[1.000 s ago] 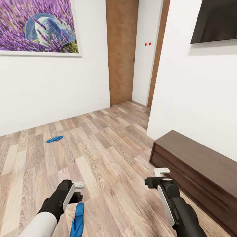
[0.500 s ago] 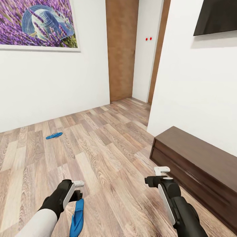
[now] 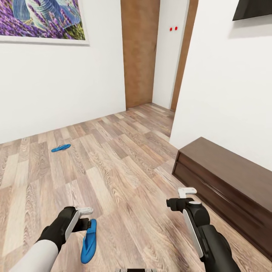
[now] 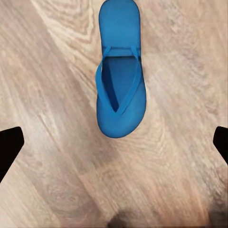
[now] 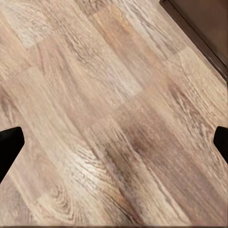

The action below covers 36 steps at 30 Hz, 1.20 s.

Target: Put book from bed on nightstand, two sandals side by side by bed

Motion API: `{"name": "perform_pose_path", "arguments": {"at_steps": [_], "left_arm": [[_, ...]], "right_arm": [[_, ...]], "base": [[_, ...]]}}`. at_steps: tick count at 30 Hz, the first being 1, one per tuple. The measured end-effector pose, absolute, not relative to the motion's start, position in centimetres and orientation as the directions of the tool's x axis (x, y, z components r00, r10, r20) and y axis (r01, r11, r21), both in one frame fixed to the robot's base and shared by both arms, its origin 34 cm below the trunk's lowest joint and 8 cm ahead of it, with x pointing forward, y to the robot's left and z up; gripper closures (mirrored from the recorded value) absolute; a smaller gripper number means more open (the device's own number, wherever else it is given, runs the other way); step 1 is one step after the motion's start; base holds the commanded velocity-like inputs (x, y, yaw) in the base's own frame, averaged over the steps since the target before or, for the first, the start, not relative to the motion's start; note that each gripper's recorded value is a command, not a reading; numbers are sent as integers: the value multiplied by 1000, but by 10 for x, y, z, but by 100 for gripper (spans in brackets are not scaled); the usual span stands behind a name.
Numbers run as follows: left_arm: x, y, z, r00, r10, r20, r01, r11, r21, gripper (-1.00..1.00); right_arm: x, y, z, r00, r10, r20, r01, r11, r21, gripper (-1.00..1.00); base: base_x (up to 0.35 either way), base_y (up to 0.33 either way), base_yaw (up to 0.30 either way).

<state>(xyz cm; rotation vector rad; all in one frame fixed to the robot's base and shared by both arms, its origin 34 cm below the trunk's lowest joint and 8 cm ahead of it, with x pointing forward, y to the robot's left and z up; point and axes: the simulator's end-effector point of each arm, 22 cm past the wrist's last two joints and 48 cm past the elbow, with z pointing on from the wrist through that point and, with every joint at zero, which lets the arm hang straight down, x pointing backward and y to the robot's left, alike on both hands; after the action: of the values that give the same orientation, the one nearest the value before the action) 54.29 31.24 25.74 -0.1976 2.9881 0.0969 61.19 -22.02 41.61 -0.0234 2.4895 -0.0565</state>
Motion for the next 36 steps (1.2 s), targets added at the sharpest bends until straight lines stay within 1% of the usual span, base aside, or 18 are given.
{"name": "perform_pose_path", "arguments": {"at_steps": [5, 23, 26, 29, 36], "left_arm": [[538, 312, 245, -984, -126, -128, -132, 991, 34, -100], [518, 311, 200, -990, -125, -58, -128, 991, 44, -100], [522, 312, 193, -988, -125, -86, -129, 991, 46, -100], [533, 315, 186, -981, -125, -150, -134, 990, 47, -100], [544, 316, 171, -967, -121, -224, -134, 990, 44, -100]], "right_arm": [[609, -220, 401, -812, -31, -583, -4, 999, -46, -100], [596, -220, 347, -866, -30, -500, -9, 999, -46, -100], [593, -220, 338, -874, -30, -486, -9, 999, -45, -100], [590, -220, 329, -882, -31, -471, -10, 999, -46, -100], [583, -220, 308, -900, -31, -435, -12, 999, -45, -100]], "base": [[0, 0, 0], [0, 0, 0], [0, 0, 0], [0, 0, 0], [0, 0, 0]]}}
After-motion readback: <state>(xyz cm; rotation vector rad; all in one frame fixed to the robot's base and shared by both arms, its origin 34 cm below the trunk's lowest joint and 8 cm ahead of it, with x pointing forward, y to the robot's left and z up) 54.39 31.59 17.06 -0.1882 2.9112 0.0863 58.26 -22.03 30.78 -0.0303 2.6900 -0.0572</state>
